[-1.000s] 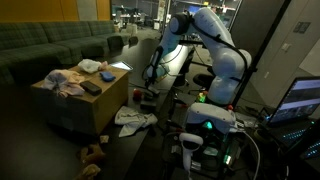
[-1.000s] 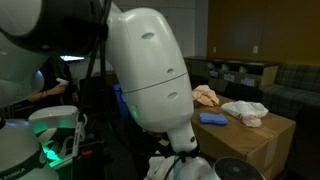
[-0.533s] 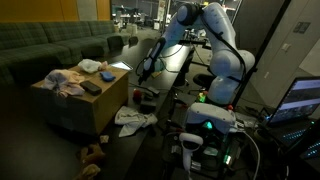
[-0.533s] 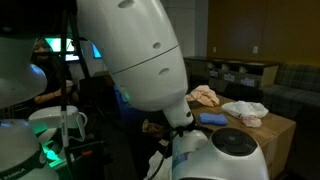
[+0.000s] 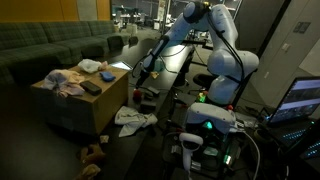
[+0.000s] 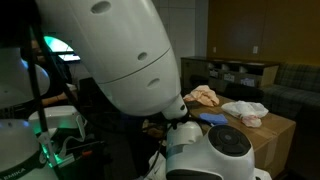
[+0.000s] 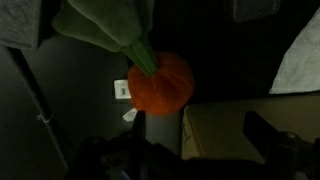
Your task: Pick up all the objects that are on the box and put them on the table, then pick up the objects that are on the table and put them on the box
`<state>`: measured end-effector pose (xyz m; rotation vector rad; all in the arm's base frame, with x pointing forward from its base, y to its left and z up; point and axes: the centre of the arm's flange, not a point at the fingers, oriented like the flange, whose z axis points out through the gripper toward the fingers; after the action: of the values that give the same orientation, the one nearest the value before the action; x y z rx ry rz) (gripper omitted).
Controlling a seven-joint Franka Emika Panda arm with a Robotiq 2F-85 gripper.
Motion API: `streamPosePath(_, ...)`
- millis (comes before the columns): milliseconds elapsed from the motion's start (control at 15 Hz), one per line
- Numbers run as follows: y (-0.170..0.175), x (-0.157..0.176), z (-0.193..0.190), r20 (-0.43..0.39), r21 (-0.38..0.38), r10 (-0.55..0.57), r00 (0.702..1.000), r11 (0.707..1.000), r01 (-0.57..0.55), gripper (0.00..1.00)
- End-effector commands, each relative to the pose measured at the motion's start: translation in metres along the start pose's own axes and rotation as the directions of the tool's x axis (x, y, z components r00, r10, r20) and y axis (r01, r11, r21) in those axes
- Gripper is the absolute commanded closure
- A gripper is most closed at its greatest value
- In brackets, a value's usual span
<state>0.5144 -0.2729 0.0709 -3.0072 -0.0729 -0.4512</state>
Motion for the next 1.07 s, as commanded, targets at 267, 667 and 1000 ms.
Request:
streamPosePath(267, -0.013, -0.012, 0.026, 0.026, 0.049, -0.101, 0.995, 0.994, 0.1, 0.0)
streamPosePath(667, -0.02, -0.01, 0.046, 0.005, 0.015, -0.121, 0.993, 0.992, 0.121, 0.0)
streamPosePath(1000, -0.016, -0.008, 0.062, -0.005, -0.041, -0.152, 0.988, 0.988, 0.152, 0.0)
